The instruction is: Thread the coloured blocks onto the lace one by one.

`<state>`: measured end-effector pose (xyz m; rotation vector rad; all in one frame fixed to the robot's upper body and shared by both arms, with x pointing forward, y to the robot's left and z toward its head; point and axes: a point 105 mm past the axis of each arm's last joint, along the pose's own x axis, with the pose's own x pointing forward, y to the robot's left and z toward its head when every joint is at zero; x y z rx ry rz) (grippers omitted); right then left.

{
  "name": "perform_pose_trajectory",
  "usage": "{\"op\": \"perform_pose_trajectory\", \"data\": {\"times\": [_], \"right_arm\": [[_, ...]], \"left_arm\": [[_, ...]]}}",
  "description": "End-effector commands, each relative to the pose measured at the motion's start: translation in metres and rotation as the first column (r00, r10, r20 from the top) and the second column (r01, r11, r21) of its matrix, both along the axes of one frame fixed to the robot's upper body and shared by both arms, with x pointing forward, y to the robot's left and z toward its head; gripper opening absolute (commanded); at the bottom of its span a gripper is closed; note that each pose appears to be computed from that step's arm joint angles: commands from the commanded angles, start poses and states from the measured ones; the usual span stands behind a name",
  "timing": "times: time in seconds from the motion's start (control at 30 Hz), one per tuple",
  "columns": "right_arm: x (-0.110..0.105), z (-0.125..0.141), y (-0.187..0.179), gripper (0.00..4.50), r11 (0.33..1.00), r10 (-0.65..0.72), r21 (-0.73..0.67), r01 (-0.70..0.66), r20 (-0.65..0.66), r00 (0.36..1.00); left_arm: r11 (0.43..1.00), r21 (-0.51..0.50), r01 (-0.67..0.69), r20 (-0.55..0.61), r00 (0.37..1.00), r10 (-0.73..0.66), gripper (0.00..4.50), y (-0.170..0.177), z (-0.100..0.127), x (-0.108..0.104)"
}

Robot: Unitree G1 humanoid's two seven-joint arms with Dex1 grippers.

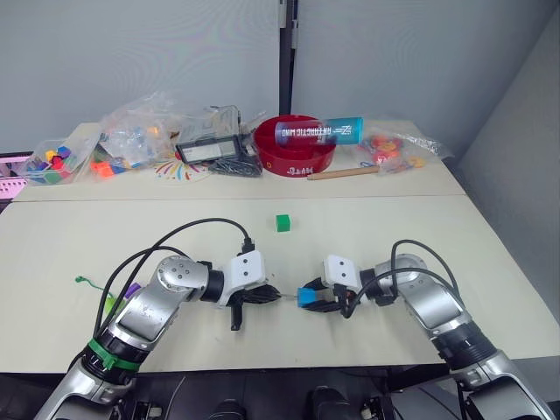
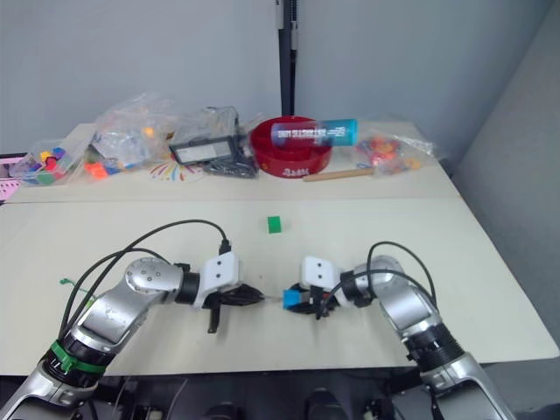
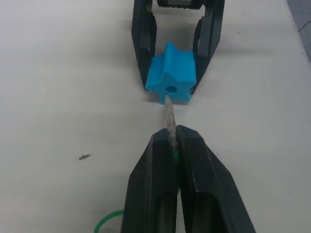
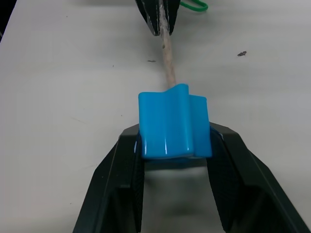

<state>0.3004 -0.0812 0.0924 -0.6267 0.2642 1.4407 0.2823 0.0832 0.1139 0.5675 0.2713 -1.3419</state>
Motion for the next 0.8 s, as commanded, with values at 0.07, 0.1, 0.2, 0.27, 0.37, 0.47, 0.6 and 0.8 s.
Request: {"op": "perform_pose_trajectory", "data": {"times": [0.07,0.1,0.2,0.27,0.37,0.47,0.6,0.8], "right_arm": [[-0.002,-0.001,0.000,1.32,1.000,0.013,0.000,-0.013,0.023,1.000],[-0.002,-0.001,-0.001,1.32,1.000,0.012,0.001,-0.012,0.023,1.000],[-0.002,-0.001,-0.002,1.32,1.000,0.015,0.000,-0.015,0.023,1.000],[-0.001,-0.002,-0.002,1.32,1.000,0.014,-0.002,-0.014,0.024,1.000],[0.000,-0.001,0.001,1.32,1.000,0.021,0.001,-0.021,0.025,0.999],[-0.001,0.000,0.005,1.32,1.000,0.030,0.006,-0.030,0.025,0.999],[-0.003,0.003,0.009,1.32,0.999,0.039,0.009,-0.040,0.028,0.999],[-0.005,0.006,0.017,1.32,0.999,0.041,0.022,-0.042,0.026,0.999]], "left_arm": [[0.998,-0.048,0.032,0.038,0.999,-0.030,0.00,-0.006,0.014,-0.006],[0.998,-0.055,0.020,0.036,0.999,-0.018,0.00,-0.005,0.014,-0.006],[0.998,-0.066,-0.004,0.022,1.000,0.005,0.00,-0.002,0.011,-0.008],[0.997,-0.073,-0.010,0.020,1.000,0.011,0.00,-0.001,0.009,-0.009],[0.997,-0.074,-0.007,0.016,1.000,0.008,0.00,-0.002,0.007,-0.010],[0.997,-0.072,-0.002,0.012,1.000,0.003,0.00,-0.004,0.003,-0.011],[0.997,-0.069,0.019,0.009,1.000,-0.018,0.00,-0.007,0.000,-0.012],[0.995,-0.078,0.067,0.009,0.998,-0.066,0.00,-0.024,-0.009,-0.008]]}}
